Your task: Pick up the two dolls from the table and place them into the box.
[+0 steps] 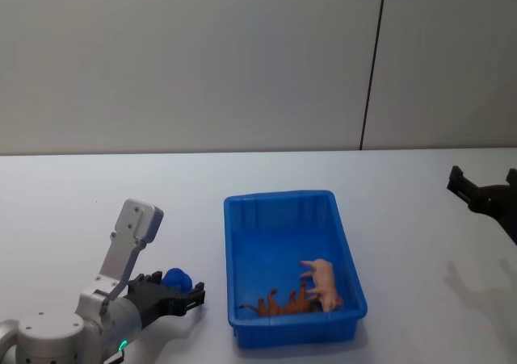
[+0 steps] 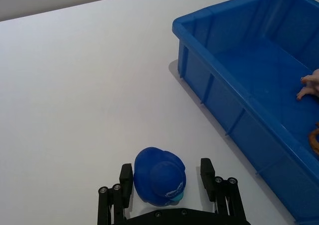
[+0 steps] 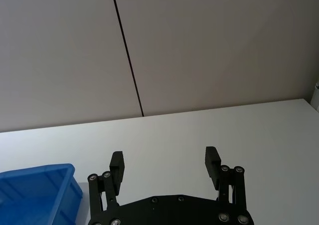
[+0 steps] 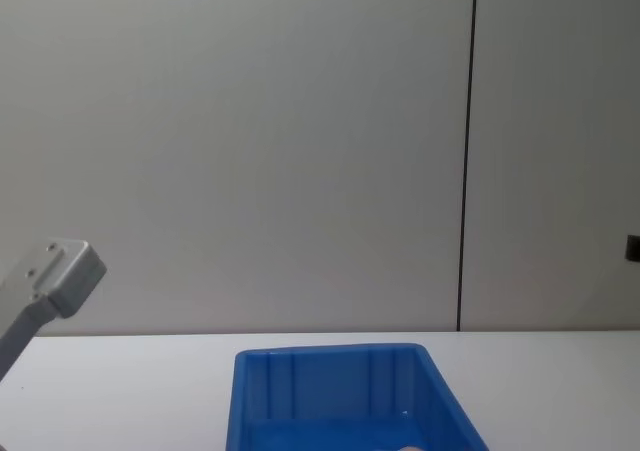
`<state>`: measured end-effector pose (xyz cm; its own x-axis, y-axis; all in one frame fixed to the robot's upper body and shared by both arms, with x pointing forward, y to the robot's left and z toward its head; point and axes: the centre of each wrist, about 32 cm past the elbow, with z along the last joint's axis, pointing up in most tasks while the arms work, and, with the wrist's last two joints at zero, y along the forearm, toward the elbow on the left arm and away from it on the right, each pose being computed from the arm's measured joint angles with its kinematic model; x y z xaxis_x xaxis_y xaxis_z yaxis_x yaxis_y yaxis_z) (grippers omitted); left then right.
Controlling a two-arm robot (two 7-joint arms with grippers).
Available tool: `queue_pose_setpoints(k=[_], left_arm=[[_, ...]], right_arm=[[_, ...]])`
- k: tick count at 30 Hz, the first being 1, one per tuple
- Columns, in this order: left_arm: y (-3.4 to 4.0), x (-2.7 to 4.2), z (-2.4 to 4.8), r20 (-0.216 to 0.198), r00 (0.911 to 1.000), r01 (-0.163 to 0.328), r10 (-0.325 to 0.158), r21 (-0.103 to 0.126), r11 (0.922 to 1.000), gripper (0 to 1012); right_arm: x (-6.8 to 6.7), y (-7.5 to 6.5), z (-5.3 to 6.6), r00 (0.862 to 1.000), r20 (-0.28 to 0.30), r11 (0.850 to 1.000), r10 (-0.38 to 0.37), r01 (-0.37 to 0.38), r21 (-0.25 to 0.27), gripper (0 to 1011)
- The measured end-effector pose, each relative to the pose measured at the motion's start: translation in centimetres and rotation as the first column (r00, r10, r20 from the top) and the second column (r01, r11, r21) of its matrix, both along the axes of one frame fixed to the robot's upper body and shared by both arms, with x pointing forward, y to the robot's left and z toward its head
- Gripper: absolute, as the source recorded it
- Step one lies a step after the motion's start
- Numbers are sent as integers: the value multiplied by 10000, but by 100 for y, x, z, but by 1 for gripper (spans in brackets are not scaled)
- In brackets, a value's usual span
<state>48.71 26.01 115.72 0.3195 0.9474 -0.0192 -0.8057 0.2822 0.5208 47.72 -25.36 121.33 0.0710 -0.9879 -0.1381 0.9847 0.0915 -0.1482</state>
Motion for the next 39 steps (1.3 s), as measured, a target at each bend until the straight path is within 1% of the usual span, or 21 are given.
queue_pose_setpoints(k=[1, 2, 3, 5, 6, 10, 12, 15, 21, 26, 27, 30, 33, 35, 36, 37, 38, 39], left_arm=[[0, 4, -3, -8, 10000, 1, -1, -4, 10000, 885], [0, 6, -4, -11, 10000, 2, -2, -4, 10000, 833], [-1, 8, -5, -13, 10000, 2, -2, -6, 10000, 815], [-1, 13, -7, -19, 10000, 5, -5, -9, 10000, 743], [-1, 14, -8, -21, 10000, 4, -4, -8, 10000, 743], [-2, 22, -10, -29, 10000, 5, -5, -14, 10000, 602], [-2, 22, -11, -32, 10000, 6, -6, -17, 10000, 594], [-2, 26, -13, -39, 10000, 12, -12, -21, 10000, 556], [-1, 27, -11, 15, 10000, 19, -19, -2, 10000, 524], [0, 23, 14, 362, 9993, 20, -19, -3, 10000, 482], [1, 22, 28, 496, 9988, 9, -9, -4, 10000, 477], [3, 21, 51, 726, 9974, -20, 20, -5, 10000, 461], [7, 22, 107, 1167, 9931, -50, 52, -28, 10000, 436], [9, 24, 131, 1343, 9909, -51, 57, -43, 10000, 429], [10, 29, 158, 1533, 9882, -44, 54, -68, 10000, 421], [10, 29, 158, 1533, 9882, -44, 54, -68, 10000, 413], [11, 37, 193, 1759, 9844, -33, 51, -103, 9999, 406], [12, 40, 203, 1838, 9829, -26, 47, -117, 9999, 403]], right_arm=[[0, 0, 0, 10000, 1, 10000, 0, 0, 1, 1000], [0, 0, 0, 10000, 1, 10000, 0, 0, 0, 1000], [0, 0, 0, 10000, 0, 10000, 0, 0, 1, 1000], [0, 0, 0, 10000, 0, 10000, 0, 0, 1, 1000], [0, 0, 0, 10000, 1, 10000, 0, 0, 1, 1000], [0, 0, 0, 10000, 0, 10000, 0, 0, 1, 1000], [0, 0, 0, 10000, 0, 10000, 0, 0, 0, 1000], [0, 0, 0, 10000, 0, 10000, 0, 0, 1, 1000], [0, 0, 0, 10000, 0, 10000, 0, 0, 1, 1000], [0, 0, 0, 10000, 0, 10000, 0, 0, 1, 1000], [0, 0, 0, 10000, 0, 10000, 0, 0, 0, 1000], [0, 0, 0, 10000, 0, 10000, 1, -1, 1, 1000], [0, 0, 0, 10000, 0, 10000, 1, -1, 1, 1000], [0, 0, 0, 10000, 1, 10000, 0, 0, 1, 1000], [0, 0, 0, 10000, 0, 10000, 0, 0, 1, 1000], [0, 0, 0, 10000, 0, 10000, 0, 0, 0, 1000], [0, 0, 0, 10000, 1, 10000, 1, -1, 1, 1000], [0, 0, 0, 10000, 0, 10000, 0, 0, 1, 1000]])
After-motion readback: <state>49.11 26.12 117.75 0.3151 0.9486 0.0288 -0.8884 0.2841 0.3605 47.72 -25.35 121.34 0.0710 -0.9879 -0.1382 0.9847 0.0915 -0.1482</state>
